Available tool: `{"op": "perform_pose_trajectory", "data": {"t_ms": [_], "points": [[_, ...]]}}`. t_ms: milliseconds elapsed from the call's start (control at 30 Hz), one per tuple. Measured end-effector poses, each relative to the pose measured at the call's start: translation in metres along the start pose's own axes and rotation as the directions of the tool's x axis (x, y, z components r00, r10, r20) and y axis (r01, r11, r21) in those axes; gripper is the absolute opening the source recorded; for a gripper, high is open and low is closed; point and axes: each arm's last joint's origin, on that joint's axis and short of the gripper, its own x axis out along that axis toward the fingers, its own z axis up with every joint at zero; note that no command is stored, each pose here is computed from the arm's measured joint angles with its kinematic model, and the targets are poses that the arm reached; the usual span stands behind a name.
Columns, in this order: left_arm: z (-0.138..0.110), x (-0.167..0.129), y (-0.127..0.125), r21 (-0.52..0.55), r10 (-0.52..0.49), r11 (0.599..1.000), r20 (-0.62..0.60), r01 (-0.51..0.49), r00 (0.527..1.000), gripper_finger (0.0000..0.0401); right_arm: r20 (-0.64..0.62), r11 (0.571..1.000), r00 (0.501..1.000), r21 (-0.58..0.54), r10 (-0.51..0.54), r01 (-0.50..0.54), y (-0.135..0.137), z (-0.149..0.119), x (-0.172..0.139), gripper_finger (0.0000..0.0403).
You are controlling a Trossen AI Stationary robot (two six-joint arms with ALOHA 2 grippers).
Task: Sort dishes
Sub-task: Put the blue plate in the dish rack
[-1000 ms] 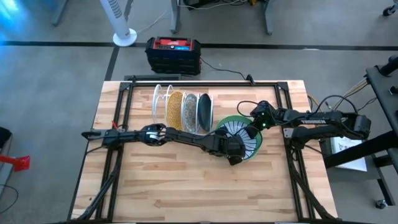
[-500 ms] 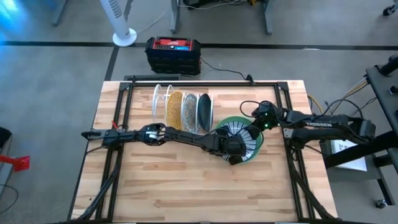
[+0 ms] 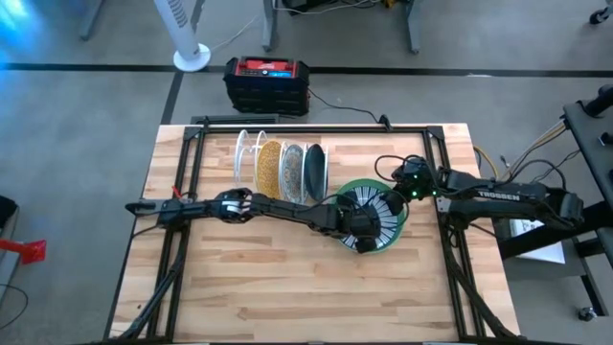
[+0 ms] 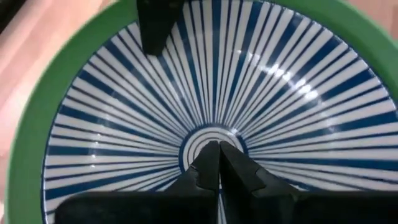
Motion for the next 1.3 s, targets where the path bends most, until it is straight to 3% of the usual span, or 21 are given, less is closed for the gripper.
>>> {"op": "perform_pose_trajectory", "data": {"t_ms": [400, 733, 1300], "points": [[0.021, -0.014, 0.002, 0.010, -0.017, 1.000, 0.073, 0.016, 0.997, 0.0000, -0.010, 0.999, 1.000, -0.026, -0.026, 0.026, -0.001, -0.001, 0.001, 0.0002], [0.022, -0.010, 0.012, -0.001, 0.007, 1.000, 0.065, -0.007, 0.998, 0.0000, -0.001, 0.986, 0.998, -0.150, -0.068, 0.067, 0.006, -0.004, 0.003, 0.0002], [0.024, -0.004, 0.023, -0.008, 0.015, 1.000, 0.049, -0.015, 0.999, 0.0000, 0.029, 0.995, 0.999, -0.094, -0.035, 0.038, 0.011, -0.005, -0.002, 0.0002]]}}
